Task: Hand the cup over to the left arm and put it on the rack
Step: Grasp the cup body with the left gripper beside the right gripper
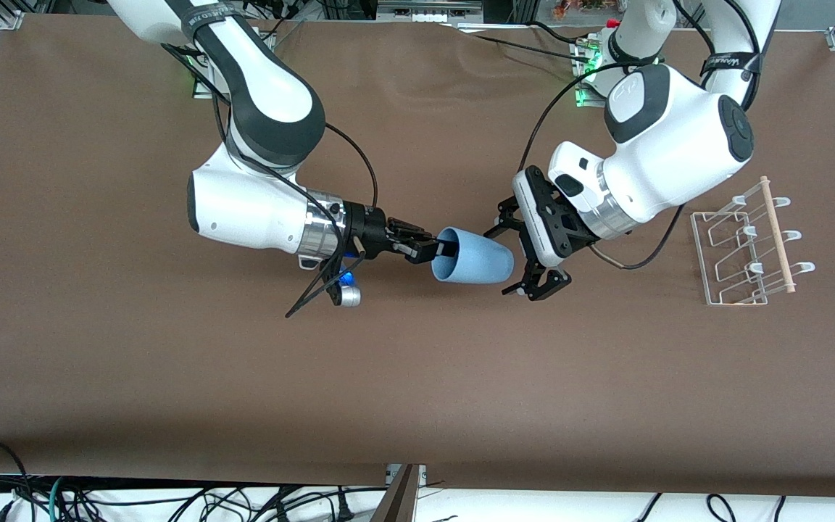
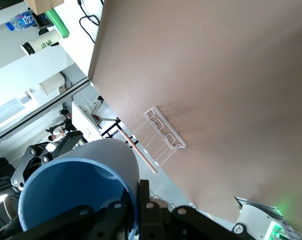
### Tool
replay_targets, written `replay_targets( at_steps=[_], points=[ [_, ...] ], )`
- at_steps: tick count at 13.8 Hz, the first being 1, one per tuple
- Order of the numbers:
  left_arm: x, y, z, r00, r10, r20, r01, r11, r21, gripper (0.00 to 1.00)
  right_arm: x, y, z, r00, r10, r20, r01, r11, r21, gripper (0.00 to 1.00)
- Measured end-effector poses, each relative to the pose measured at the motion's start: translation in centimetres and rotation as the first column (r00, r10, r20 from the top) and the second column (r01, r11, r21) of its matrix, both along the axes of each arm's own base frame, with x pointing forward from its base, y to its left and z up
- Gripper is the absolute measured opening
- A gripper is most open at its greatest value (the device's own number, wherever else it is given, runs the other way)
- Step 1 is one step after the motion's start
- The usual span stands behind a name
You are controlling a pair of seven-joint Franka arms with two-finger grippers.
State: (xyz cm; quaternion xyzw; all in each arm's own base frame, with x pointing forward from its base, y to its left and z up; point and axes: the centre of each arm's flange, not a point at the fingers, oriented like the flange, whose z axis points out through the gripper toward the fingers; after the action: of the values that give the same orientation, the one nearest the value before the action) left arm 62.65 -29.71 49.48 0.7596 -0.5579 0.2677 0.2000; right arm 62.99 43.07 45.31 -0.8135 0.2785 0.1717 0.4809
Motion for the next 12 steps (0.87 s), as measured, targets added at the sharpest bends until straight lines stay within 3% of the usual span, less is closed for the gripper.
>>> replay_targets(
  at_steps=[2, 4, 8, 12],
  points=[
    [-0.2, -1.1, -0.4, 1.000, -0.007, 0.001, 0.007, 1.000, -0.025, 1.00, -0.2, 0.3, 0.0, 1.000, 0.001, -0.005, -0.001, 1.000, 0.002, 0.05],
    [-0.4, -1.7, -0.8, 1.000, -0.028, 0.015, 0.028, 0.999, -0.022, 0.81, -0.1, 0.1, 0.0, 1.000, -0.007, -0.010, 0.007, 1.000, 0.000, 0.05],
    [-0.3, -1.7, -0.8, 0.999, -0.035, 0.024, 0.035, 0.999, -0.023, 0.79, 0.0, 0.1, 0.0, 1.000, -0.012, -0.018, 0.012, 1.000, 0.001, 0.06],
    [-0.2, -1.5, -0.9, 0.999, -0.029, 0.026, 0.029, 0.999, -0.022, 0.79, 0.2, 0.0, 0.6, 1.000, -0.016, -0.010, 0.016, 1.000, 0.007, 0.41]
  ],
)
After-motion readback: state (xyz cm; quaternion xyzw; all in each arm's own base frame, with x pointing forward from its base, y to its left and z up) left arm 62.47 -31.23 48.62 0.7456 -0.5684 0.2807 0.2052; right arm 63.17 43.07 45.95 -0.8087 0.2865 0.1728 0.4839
